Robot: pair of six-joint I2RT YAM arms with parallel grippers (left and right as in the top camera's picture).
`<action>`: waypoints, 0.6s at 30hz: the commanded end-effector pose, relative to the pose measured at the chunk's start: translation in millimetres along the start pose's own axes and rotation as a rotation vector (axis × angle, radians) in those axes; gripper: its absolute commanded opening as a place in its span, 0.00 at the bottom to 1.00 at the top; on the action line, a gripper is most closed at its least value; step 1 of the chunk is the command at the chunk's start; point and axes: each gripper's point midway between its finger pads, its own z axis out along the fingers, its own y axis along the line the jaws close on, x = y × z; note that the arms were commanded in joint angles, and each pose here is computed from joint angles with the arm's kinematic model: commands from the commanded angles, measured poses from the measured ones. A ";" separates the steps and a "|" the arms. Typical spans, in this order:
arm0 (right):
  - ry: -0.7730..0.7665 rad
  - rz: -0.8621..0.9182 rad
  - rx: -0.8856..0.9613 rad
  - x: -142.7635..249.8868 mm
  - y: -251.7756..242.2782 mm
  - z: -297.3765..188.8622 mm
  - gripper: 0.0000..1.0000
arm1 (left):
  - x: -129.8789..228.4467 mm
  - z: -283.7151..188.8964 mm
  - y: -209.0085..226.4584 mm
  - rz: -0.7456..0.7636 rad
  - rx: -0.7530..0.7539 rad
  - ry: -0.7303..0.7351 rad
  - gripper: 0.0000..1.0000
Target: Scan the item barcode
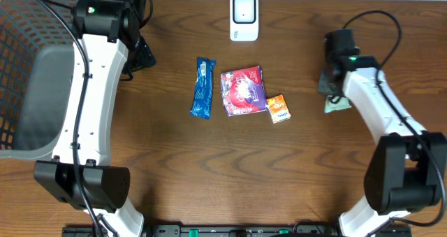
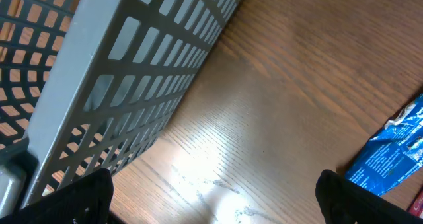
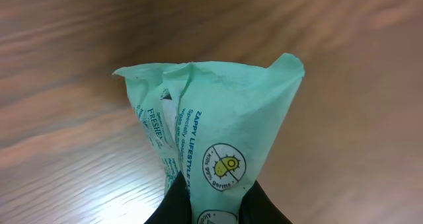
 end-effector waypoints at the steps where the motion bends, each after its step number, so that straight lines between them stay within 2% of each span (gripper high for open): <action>1: -0.095 0.008 0.348 -9.0 -33.6 7.2 0.01 | 1.3 2.6 1.5 0.008 -0.010 0.008 0.98; 6: -0.064 -0.091 0.445 4.1 -24.0 30.7 0.02 | 1.4 2.7 1.5 0.009 -0.010 0.008 0.98; 8: -0.044 -0.118 0.437 10.6 -16.3 35.8 0.07 | 1.3 2.6 1.5 0.008 -0.010 0.008 0.98; 11: -0.019 -0.131 0.333 18.7 9.4 37.0 0.19 | 1.3 2.6 1.5 0.008 -0.010 0.008 0.98; 14: 0.000 -0.132 0.215 22.1 36.8 34.1 0.24 | 1.4 2.7 1.5 0.009 -0.010 0.008 0.98; 17: 0.009 -0.130 0.116 21.1 60.2 28.3 0.45 | 1.3 2.6 1.5 0.008 -0.010 0.008 0.98; 18: 0.010 -0.124 0.079 18.6 68.0 25.3 0.61 | 1.4 2.7 1.5 0.009 -0.010 0.009 0.98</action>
